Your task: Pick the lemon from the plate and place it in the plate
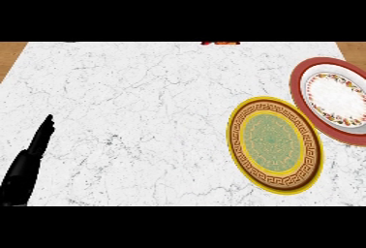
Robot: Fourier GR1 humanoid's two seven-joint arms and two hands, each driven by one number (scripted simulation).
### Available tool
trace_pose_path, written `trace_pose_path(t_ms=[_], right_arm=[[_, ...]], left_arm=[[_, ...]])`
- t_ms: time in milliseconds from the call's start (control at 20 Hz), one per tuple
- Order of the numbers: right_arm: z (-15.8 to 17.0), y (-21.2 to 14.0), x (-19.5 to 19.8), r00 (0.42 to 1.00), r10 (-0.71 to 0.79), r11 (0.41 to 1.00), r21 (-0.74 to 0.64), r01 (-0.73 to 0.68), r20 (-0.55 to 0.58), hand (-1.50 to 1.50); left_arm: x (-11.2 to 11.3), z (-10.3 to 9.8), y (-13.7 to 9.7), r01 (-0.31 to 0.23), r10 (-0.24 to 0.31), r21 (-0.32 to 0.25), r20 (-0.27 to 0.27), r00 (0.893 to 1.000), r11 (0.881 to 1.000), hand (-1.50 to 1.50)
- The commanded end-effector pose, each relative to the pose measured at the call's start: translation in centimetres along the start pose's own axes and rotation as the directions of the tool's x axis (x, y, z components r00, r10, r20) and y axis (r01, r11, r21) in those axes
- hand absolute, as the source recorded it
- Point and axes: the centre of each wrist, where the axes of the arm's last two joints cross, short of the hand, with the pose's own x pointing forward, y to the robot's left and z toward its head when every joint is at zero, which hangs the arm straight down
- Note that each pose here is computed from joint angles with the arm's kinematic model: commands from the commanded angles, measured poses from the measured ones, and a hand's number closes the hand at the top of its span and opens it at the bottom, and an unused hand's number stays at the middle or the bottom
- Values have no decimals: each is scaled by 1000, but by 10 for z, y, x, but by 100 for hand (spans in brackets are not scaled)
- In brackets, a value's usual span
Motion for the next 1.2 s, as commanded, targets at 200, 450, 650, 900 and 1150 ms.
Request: trace_pose_path(t_ms=[200, 450, 650, 900, 1150], right_arm=[[-8, -30, 4, 971, -136, 991, 22, 135, 199, 150], [-39, -9, 23, 947, -219, 975, 76, 207, 236, 150], [-71, 23, 48, 947, -249, 964, 143, 222, 204, 150], [-108, 78, 88, 948, -261, 952, 213, 221, 181, 150], [-111, 105, 93, 955, -257, 925, 324, 198, 149, 150]], left_arm=[[2, -8, -14, -3, 3, -32, 22, 1000, 999, 0], [-2, -24, 4, 11, -11, -24, 0, 1000, 1000, 0], [3, -16, -7, 17, -17, -3, 10, 1000, 1000, 0], [10, -23, -1, 7, -7, -12, 3, 1000, 1000, 0], [3, -18, -14, -1, 1, -12, 5, 1000, 1000, 0]])
